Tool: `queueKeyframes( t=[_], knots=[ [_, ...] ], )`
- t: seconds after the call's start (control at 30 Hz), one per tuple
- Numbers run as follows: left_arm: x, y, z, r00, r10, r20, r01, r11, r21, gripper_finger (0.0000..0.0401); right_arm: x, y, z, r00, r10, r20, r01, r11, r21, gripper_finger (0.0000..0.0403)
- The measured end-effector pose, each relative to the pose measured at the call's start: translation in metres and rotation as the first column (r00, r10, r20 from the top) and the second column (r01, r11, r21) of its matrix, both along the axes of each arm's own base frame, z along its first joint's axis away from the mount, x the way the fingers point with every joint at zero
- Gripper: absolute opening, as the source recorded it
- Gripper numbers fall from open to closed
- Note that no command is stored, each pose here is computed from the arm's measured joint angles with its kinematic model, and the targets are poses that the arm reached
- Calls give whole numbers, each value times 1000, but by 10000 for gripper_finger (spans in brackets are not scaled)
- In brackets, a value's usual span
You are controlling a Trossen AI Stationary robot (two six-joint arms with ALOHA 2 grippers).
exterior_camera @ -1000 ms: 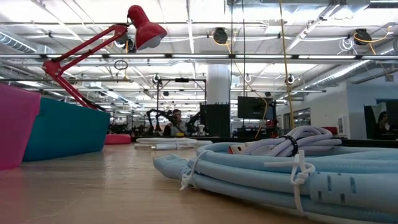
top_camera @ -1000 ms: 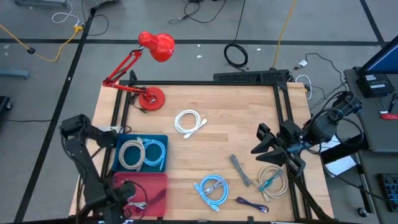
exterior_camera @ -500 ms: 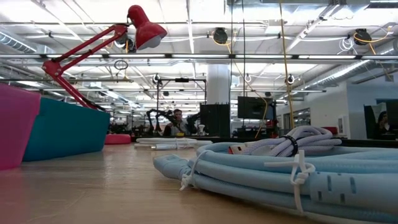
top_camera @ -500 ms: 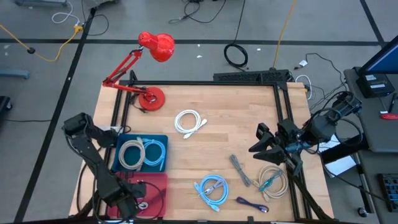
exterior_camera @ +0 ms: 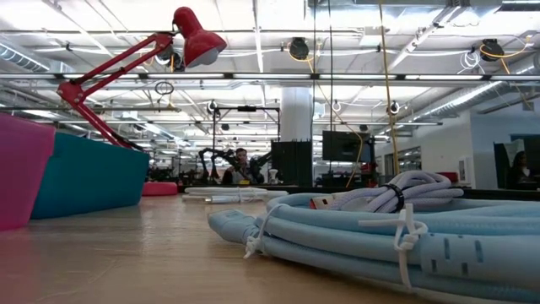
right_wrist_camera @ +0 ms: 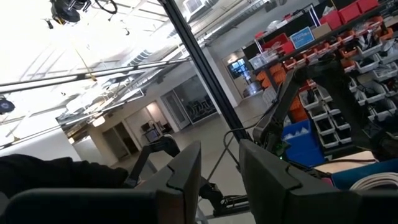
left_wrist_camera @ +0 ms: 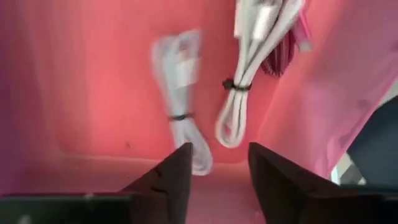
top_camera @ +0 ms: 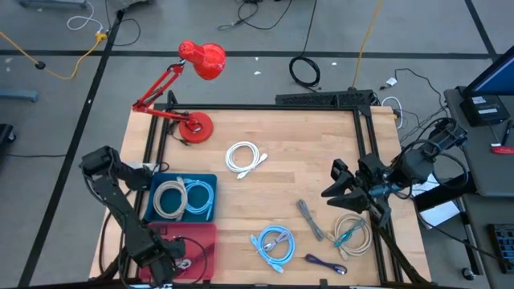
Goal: Pick & Place USB Port
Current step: Put the blue and black USB cable into the red bin
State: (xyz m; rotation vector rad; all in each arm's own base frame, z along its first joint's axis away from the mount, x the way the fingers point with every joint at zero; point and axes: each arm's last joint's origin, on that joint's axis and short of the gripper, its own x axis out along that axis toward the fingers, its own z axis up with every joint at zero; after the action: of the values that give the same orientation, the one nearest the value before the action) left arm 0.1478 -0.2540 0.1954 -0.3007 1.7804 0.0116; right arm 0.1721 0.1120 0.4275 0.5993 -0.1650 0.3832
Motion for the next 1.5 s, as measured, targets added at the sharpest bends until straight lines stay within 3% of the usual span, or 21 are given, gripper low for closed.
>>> queueKeyframes(
  t=[0.17, 0.33, 0.5, 0.63, 0.8, 0.93, 1.03, 1.13, 1.23, 1.37, 1.5],
  knots=[
    [2, 1, 0, 999, 43, 19, -44, 999, 25, 202, 0, 0, 0, 1000, 0, -2, 0, 1000, -1, 100],
    [19, 8, 6, 984, 175, 35, -176, 984, 25, 196, 0, 0, -1, 1000, 0, -8, 0, 1000, -6, 100],
    [61, 13, 39, 919, 295, 260, -292, 955, -51, 168, 1, 0, -3, 999, 6, -34, -6, 1000, 2, 100],
    [95, 23, 80, 794, 341, 504, -345, 934, -89, 144, 2, 1, -10, 995, 11, -100, -12, 1000, -10, 100],
    [127, 43, 127, 555, 357, 752, -439, 893, -99, 125, 3, 0, -29, 955, -43, -294, 31, 999, -44, 100],
    [147, 55, 150, 365, 328, 871, -477, 870, -127, 122, 0, -4, -57, 841, -155, -518, 89, 985, -151, 100],
    [159, 62, 158, 298, 298, 907, -458, 878, -138, 122, -6, -9, -83, 702, -239, -671, 92, 965, -247, 100],
    [166, 69, 159, 309, 268, 913, -426, 897, -119, 122, -12, -11, -111, 566, -227, -792, 18, 964, -264, 100],
    [167, 74, 156, 379, 227, 897, -378, 923, -74, 122, -17, -6, -138, 462, -113, -879, -126, 973, -191, 100],
    [164, 78, 150, 460, 179, 870, -337, 941, -16, 122, -22, 11, -171, 384, 134, -914, -307, 952, 11, 100],
    [159, 78, 146, 526, 142, 839, -295, 955, 23, 122, -29, 28, -202, 338, 372, -865, -374, 896, 240, 100]
  ],
)
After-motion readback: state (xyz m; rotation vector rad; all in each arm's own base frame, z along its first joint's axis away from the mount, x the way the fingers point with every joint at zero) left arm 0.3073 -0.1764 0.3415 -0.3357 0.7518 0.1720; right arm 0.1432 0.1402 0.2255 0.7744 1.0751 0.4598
